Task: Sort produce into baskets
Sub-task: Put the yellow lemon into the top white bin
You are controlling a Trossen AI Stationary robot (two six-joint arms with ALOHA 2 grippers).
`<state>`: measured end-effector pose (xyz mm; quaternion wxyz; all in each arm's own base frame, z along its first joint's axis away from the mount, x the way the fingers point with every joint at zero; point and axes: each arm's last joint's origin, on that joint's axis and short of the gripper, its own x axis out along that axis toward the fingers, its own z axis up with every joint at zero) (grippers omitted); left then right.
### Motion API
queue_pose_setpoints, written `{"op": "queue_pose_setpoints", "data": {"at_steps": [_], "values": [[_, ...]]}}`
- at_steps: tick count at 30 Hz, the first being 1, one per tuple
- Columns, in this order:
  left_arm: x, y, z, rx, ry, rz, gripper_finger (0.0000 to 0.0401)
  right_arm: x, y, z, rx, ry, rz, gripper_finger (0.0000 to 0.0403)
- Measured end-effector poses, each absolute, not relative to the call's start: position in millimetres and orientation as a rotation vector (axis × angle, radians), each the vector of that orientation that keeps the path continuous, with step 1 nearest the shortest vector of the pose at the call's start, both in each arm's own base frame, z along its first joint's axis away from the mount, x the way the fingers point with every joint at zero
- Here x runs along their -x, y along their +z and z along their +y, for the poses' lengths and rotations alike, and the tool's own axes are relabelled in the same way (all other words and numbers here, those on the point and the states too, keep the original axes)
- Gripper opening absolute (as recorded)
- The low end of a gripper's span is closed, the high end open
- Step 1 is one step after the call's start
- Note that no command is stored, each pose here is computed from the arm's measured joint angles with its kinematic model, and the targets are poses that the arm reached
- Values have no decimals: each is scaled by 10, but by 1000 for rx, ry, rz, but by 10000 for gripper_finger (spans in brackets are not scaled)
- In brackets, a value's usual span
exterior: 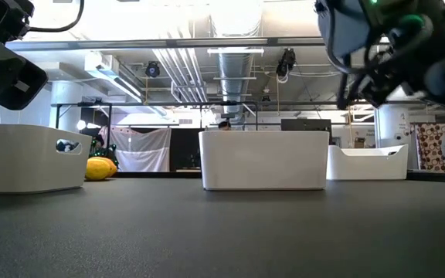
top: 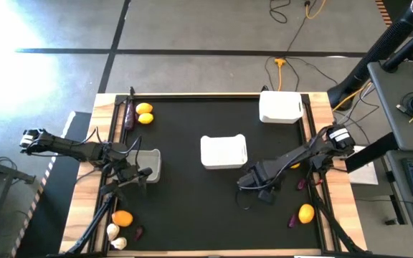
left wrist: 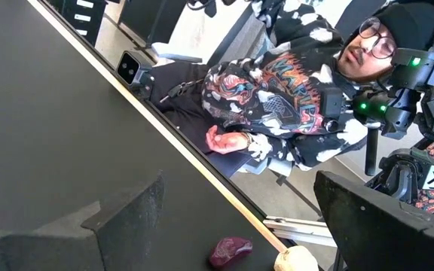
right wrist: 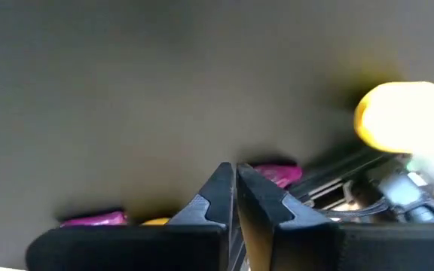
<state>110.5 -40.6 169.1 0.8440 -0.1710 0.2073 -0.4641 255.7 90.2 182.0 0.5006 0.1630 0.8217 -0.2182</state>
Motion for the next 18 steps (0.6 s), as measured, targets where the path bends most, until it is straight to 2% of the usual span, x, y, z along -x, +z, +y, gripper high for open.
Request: {"op": "queue_pose_setpoints", "data": {"at_steps": [9,18], "values": [[-1105,1689,-406,361,-980,438,327,-2429,1675,873,-445,-532,2076,13],[-1104,1691,-406,361,-980,437,327,-2624,1787,948,-737,-527,2005,13]]}}
